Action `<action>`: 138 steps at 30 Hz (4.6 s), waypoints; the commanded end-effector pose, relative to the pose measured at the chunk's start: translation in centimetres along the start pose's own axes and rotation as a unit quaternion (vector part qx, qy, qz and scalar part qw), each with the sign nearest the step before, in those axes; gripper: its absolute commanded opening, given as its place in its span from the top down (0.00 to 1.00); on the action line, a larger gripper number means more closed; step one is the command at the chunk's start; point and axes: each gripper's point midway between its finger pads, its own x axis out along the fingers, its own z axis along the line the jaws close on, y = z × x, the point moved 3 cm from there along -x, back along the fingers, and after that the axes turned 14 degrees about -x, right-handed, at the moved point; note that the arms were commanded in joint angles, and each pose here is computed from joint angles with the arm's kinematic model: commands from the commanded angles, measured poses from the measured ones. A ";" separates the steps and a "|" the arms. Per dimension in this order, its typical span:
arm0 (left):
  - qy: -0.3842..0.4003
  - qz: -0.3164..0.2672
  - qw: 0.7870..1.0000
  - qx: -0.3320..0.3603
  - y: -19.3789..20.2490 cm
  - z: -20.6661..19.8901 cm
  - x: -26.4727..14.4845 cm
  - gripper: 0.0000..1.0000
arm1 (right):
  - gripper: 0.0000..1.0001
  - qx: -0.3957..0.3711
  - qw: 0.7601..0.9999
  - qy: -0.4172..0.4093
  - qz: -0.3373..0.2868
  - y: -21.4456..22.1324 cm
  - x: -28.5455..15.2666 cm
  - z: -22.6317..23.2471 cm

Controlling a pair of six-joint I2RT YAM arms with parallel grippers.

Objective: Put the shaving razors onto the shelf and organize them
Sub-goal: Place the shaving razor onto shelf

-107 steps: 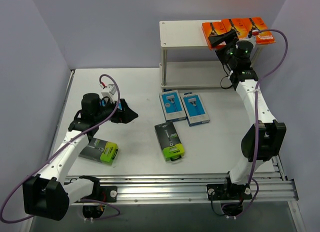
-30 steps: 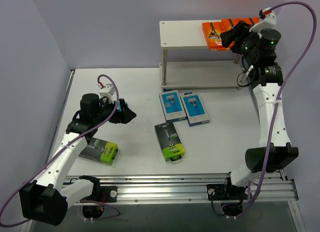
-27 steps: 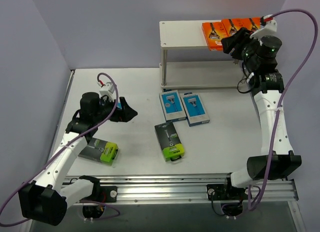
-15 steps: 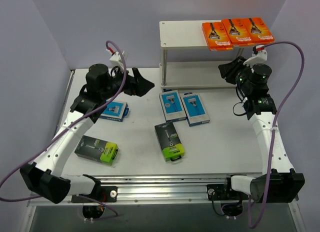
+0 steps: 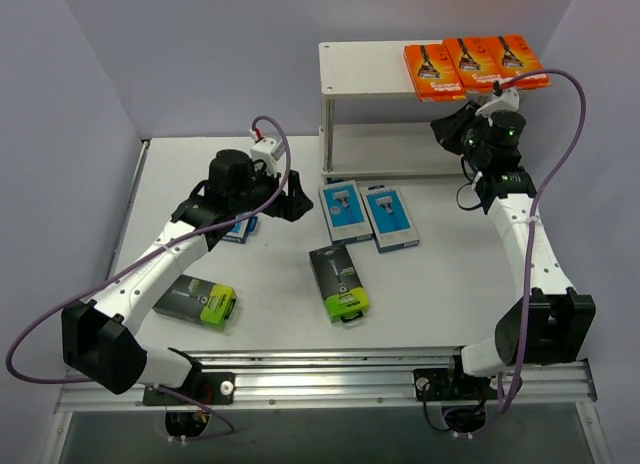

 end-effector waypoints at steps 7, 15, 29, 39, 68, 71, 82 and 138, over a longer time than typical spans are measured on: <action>-0.037 -0.015 0.998 0.057 1.2 1.7 -2.4 0.06 | 0.92 -0.020 0.999 -0.019 -0.045 -3.2 2.1 2.0; -0.042 -0.014 0.997 0.065 1.7 2.1 -2.6 0.06 | 0.93 -0.036 0.999 -0.017 -0.030 -2.9 4.0 2.7; -0.045 -0.005 0.997 0.069 2.1 2.4 -2.5 0.06 | 0.93 -0.042 0.999 -0.009 -0.028 -3.1 6.4 2.2; -0.041 -0.007 0.997 0.072 2.0 2.3 -2.5 0.06 | 0.93 -0.035 0.999 -0.017 -0.025 -2.6 7.8 2.3; -0.039 0.008 0.997 0.072 2.5 2.5 -2.0 0.06 | 0.94 -0.039 0.999 -0.019 -0.033 -4.0 9.4 1.9; -0.038 0.010 0.997 0.071 2.6 2.5 -1.9 0.06 | 0.94 -0.045 0.998 -0.024 -0.033 -4.2 8.8 2.1; -0.031 0.002 0.997 0.069 2.3 2.1 -2.2 0.06 | 0.84 -0.068 0.997 -0.021 -0.030 -4.3 4.3 2.0; -0.036 -0.005 0.997 0.068 1.9 1.9 -2.9 0.06 | 0.91 -0.008 0.996 0.074 -0.043 -8.3 6.1 -8.8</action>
